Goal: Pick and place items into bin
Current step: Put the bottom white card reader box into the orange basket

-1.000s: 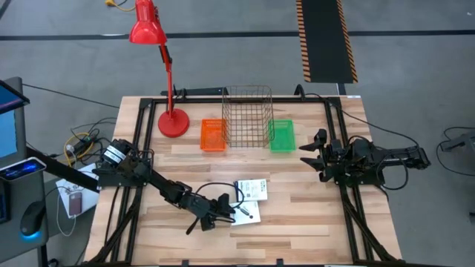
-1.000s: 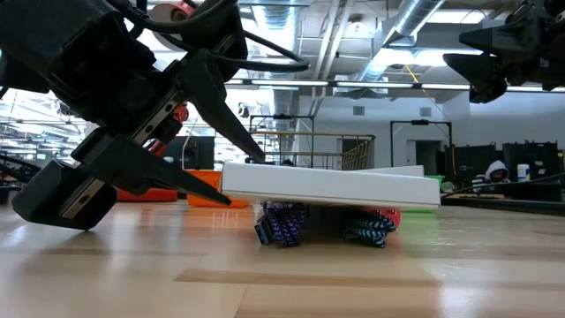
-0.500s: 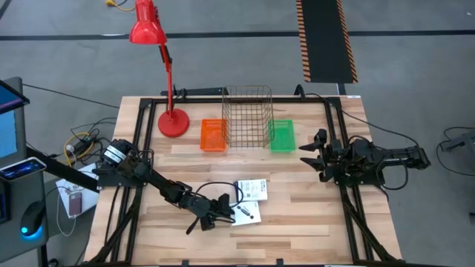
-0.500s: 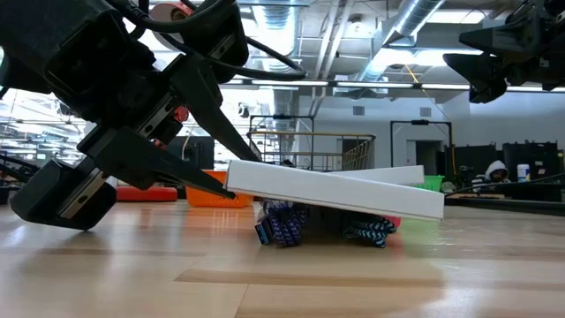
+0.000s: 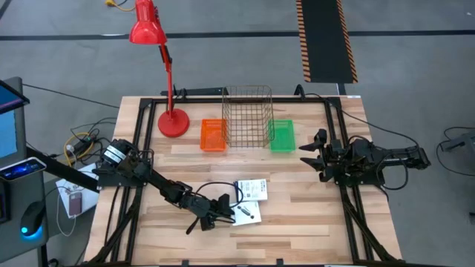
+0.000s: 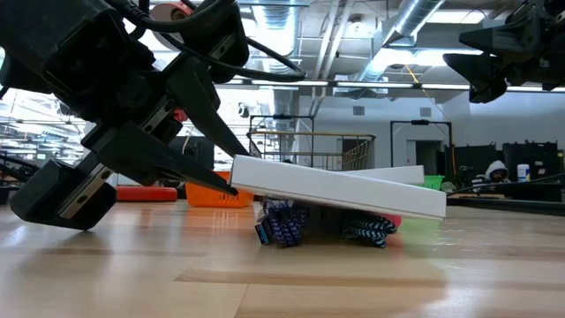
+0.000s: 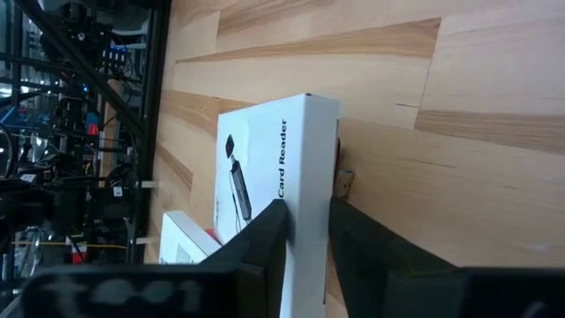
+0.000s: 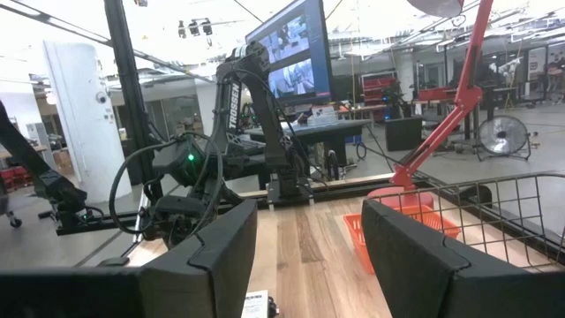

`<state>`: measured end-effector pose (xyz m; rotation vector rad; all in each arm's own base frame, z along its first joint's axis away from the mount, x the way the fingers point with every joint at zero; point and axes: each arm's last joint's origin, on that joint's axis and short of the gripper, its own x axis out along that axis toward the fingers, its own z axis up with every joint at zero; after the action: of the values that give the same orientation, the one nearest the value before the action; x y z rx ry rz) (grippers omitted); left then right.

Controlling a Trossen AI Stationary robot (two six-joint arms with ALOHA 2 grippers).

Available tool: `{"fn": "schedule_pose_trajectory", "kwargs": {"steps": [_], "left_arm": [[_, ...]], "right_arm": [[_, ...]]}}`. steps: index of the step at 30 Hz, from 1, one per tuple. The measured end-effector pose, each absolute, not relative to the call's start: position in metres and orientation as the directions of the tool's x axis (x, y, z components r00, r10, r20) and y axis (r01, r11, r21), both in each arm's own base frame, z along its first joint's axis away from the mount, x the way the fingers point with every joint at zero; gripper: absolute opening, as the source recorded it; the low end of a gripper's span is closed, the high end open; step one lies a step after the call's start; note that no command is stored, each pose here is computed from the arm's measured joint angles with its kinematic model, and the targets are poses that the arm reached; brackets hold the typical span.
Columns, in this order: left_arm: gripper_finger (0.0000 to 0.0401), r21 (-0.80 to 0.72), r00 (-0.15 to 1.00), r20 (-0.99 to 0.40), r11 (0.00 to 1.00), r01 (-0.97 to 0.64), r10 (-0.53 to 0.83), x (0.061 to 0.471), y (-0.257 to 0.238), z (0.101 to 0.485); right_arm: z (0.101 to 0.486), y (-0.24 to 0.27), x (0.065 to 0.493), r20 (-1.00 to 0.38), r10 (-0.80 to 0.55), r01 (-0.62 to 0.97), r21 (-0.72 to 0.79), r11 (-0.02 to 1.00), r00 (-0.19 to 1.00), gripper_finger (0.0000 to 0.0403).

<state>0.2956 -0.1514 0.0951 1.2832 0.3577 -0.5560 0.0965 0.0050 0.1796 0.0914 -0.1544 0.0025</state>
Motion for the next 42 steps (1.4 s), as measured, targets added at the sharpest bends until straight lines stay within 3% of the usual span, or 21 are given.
{"fn": "schedule_pose_trajectory", "kwargs": {"steps": [15, 42], "left_arm": [[0.0061, 0.8, 0.816, -0.544, 0.17, 0.575, -0.197, 0.294, -0.154, 0.095], [0.006, 0.866, 0.864, -0.483, 0.066, 0.496, -0.143, 0.285, -0.174, 0.099]], "right_arm": [[0.18, 0.005, 0.096, 0.154, -0.004, -0.01, 0.091, 0.996, 0.988, 0.0198], [0.18, 0.005, 0.097, 0.154, -0.004, -0.01, 0.091, 0.996, 0.988, 0.0198]]}}
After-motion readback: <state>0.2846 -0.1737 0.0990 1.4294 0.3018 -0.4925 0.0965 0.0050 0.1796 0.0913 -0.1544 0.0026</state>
